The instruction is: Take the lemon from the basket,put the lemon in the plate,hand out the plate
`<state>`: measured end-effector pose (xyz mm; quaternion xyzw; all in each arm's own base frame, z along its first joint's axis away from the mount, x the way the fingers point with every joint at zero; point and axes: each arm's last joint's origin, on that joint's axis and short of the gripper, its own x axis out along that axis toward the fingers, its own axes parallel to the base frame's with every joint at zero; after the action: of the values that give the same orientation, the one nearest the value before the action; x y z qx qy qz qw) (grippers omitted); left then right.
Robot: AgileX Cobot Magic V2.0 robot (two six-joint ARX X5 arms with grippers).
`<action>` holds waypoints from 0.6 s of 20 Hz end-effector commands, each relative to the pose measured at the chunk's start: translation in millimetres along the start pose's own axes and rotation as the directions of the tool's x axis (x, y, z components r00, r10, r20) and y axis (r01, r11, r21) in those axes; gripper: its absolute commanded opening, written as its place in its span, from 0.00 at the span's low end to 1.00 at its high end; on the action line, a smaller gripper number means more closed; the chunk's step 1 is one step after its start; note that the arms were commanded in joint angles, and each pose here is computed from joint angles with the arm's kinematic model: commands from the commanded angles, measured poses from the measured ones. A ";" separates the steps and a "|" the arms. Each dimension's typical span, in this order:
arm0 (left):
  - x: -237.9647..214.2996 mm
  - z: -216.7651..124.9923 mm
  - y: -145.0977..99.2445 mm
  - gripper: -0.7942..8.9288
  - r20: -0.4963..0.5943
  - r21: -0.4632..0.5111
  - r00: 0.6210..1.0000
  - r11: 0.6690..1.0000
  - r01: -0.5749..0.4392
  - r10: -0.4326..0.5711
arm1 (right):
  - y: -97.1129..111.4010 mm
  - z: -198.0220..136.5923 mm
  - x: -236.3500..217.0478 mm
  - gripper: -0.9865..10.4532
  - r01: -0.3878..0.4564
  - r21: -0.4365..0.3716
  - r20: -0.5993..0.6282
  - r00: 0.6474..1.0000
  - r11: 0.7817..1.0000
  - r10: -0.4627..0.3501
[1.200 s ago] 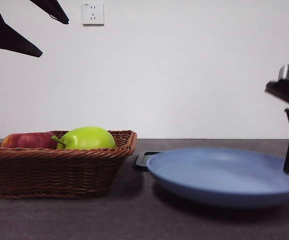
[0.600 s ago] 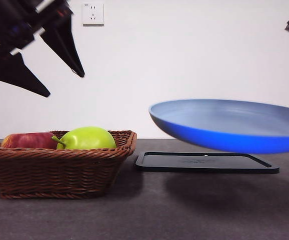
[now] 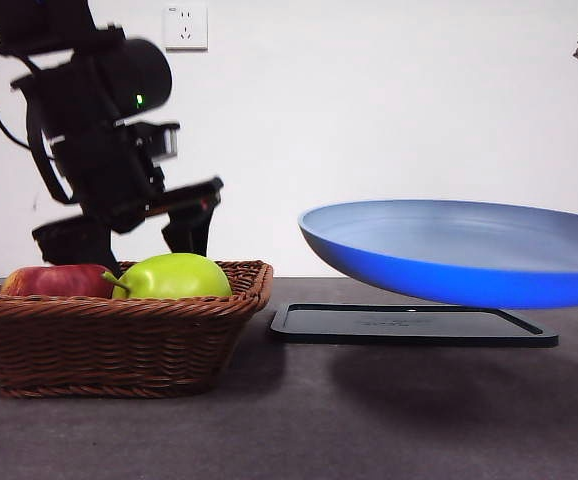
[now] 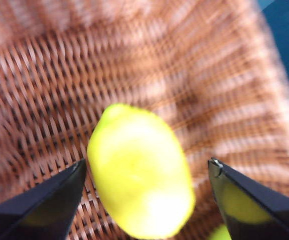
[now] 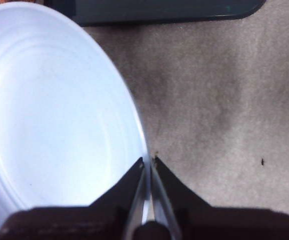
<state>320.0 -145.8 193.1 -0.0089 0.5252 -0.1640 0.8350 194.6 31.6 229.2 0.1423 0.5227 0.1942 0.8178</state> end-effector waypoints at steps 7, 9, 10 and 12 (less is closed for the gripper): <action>13.7 3.1 -1.2 0.27 -0.003 0.043 1.000 0.999 -0.017 0.017 | 1.1 4.2 -0.8 0.09 -0.001 -0.005 0.020 1.000 1.000 0.001; 3.7 8.4 -3.4 0.27 0.022 0.048 1.000 0.999 -0.009 0.008 | 1.1 4.2 -0.8 0.09 -0.001 -0.005 0.020 1.000 1.000 0.001; -8.4 11.9 -5.5 0.27 0.043 0.068 0.999 0.998 -0.002 -0.001 | 1.1 4.2 -0.8 0.09 -0.001 -0.005 0.020 1.000 1.000 0.001; -43.8 16.9 -11.0 0.27 0.103 0.094 0.994 0.995 0.021 -0.031 | 1.1 4.2 -0.8 0.09 -0.001 -0.003 0.020 1.000 1.000 0.001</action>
<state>310.6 -142.2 241.8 0.0051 0.4759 -0.1947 0.8577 195.1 31.5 229.4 0.1405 0.5206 0.1919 0.8200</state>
